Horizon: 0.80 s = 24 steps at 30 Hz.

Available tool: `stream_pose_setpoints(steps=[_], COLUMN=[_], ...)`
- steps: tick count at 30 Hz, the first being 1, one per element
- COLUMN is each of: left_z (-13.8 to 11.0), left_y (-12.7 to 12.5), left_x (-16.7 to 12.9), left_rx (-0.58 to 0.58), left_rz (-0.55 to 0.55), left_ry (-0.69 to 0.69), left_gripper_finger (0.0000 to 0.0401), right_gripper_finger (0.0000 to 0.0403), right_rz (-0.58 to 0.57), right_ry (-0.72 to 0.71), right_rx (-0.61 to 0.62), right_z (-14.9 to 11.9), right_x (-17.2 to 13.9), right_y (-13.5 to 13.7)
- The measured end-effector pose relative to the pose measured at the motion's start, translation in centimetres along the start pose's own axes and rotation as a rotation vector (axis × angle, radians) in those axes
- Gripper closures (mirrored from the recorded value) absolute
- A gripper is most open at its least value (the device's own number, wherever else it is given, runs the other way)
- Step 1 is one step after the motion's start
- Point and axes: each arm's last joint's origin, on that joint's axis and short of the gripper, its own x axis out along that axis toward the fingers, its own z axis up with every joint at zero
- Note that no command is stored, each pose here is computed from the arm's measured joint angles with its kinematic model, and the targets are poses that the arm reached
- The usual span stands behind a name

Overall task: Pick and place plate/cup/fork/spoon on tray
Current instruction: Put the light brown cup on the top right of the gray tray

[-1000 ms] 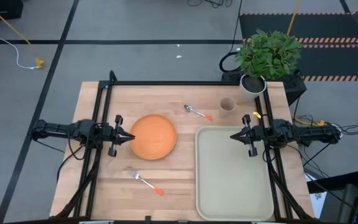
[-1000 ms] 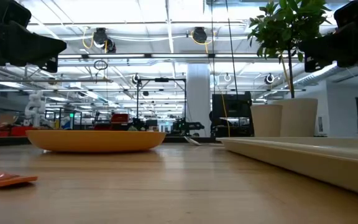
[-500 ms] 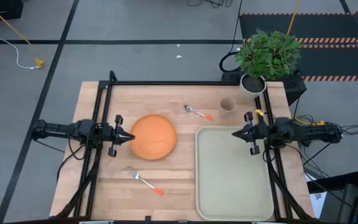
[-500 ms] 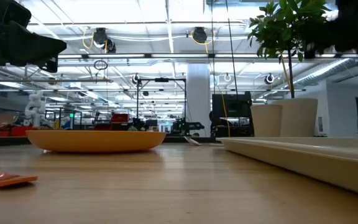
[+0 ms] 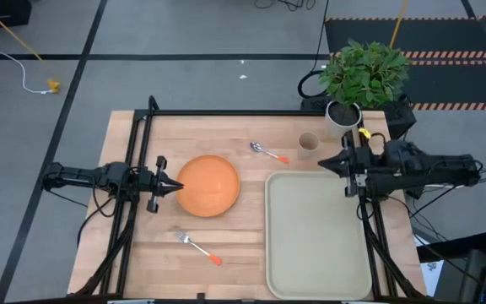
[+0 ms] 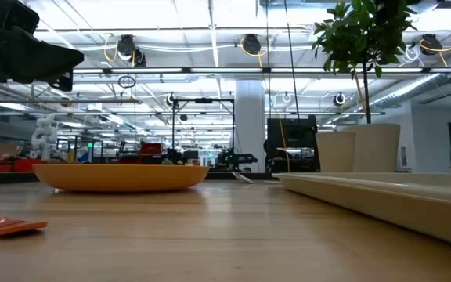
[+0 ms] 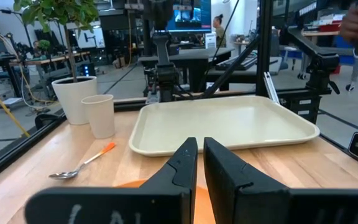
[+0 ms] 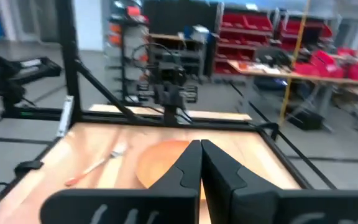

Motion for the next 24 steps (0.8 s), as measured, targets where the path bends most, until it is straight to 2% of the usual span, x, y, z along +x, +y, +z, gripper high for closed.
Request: stream_pose_setpoints(steps=[8,13,18,22,24], left_z=[0.0,0.1,0.2,0.4,0.5], left_y=[0.0,0.0,0.0,0.2,0.3], left_x=[0.0,0.0,0.0,0.0,0.0], left_rx=[0.006,0.002,0.011,0.024,-0.023], left_rz=[0.001,0.001,0.006,0.071,0.102], left_ry=[-0.005,-0.006,-0.022,-0.034,-0.045], left_gripper_finger=[0.0368,0.0368,0.0368,0.0368,0.0368], right_gripper_finger=[0.0403,0.0403,0.0403,0.0403,0.0403], right_rz=[-0.122,-0.165,-0.222,-0.283,-0.316], right_ry=[0.183,0.303,0.469,0.596,0.665], right_rx=[0.02,0.048,0.055,0.065,0.074], right_z=[4.1,5.6,5.9,4.9,4.2], right_x=[1.8,3.1,4.4,5.4,5.9], right_y=[-0.5,-1.0,-1.9,-3.1,-3.7])
